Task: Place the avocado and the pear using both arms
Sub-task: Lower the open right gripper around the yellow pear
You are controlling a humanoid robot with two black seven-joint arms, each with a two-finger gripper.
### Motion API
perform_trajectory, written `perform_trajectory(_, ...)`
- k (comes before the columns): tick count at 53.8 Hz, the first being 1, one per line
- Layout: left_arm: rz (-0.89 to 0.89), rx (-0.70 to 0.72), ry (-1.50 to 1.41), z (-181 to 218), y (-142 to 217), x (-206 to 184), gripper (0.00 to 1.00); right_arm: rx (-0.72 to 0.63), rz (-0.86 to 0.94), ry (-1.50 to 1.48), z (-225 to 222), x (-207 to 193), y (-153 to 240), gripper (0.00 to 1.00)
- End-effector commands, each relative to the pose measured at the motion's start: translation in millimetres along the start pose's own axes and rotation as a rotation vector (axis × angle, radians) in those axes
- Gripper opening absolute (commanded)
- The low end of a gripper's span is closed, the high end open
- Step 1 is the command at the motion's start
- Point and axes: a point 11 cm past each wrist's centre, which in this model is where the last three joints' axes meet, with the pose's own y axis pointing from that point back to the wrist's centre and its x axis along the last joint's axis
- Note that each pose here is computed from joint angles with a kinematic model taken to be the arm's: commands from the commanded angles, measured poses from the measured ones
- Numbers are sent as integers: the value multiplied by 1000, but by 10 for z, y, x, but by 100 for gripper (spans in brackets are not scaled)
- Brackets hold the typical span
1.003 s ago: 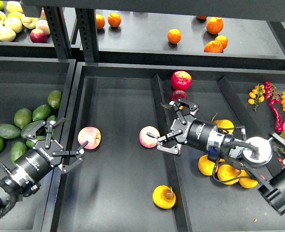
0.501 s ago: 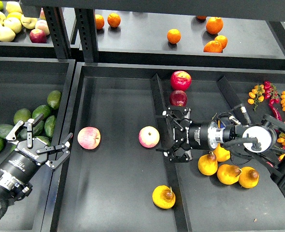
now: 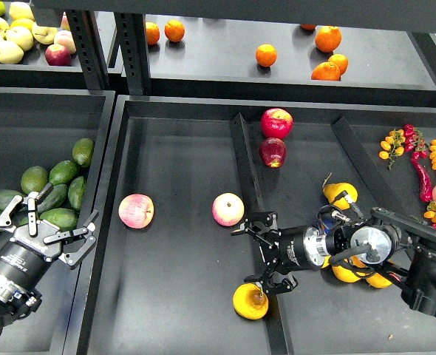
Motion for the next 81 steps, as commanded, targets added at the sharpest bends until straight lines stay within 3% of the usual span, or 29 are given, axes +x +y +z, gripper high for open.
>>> perform_trajectory(1, 5, 1, 4, -14, 19, 16, 99, -46, 18, 23, 117, 21, -76, 99)
perform_trajectory(12, 28, 16, 18, -99, 94, 78, 99, -79, 21, 43, 194, -12, -147, 93)
perform_trajectory(57, 33, 21, 22, -127, 108, 92, 99, -170, 79, 59, 629, 179, -194, 93)
perform_trajectory(81, 46, 22, 28, -141, 130, 132, 99, -183, 106, 27, 716, 256, -262, 73)
